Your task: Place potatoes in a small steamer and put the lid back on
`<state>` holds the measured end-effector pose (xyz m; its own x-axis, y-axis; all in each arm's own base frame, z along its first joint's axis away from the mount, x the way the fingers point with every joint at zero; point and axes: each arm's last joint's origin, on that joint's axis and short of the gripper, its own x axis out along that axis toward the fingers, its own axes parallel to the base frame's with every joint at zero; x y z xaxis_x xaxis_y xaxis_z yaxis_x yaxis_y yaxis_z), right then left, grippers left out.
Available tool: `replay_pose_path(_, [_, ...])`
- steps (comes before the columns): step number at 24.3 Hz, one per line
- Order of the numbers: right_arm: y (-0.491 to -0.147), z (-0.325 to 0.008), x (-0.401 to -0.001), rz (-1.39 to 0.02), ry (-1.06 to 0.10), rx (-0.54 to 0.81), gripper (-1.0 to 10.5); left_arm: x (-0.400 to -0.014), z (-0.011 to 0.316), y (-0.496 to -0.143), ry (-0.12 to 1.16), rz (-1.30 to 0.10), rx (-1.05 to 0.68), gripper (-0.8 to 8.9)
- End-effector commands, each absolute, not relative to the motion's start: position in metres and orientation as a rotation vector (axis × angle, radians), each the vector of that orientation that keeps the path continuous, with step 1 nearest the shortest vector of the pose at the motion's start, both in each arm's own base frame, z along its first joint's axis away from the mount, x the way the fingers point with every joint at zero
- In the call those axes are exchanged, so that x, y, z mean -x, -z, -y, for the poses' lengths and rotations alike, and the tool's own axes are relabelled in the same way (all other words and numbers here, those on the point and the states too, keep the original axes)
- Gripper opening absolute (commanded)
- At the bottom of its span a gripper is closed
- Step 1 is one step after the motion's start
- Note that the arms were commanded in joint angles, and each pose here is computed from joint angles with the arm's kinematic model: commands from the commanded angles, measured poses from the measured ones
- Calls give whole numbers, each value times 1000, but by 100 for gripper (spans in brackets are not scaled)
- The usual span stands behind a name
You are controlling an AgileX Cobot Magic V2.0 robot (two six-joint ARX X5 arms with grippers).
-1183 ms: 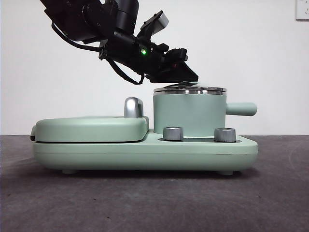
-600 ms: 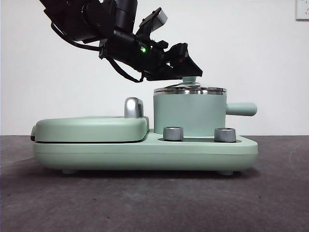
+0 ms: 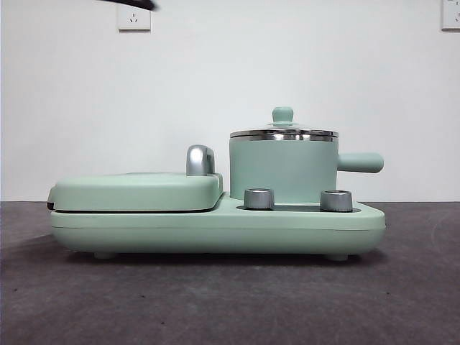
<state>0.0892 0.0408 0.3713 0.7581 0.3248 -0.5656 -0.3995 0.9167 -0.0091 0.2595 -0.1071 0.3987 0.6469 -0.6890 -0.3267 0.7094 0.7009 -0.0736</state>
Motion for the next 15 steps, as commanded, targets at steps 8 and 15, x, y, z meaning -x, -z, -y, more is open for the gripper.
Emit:
replay_pose_path(8, [-375,-44,-90,-580,-462,105,385,-131,40,-354,623,-341,76,404])
replay_pose_path(15, [-373,-43,-89,-595,-460,107,350,-95,29,-333,522,-383,105,400])
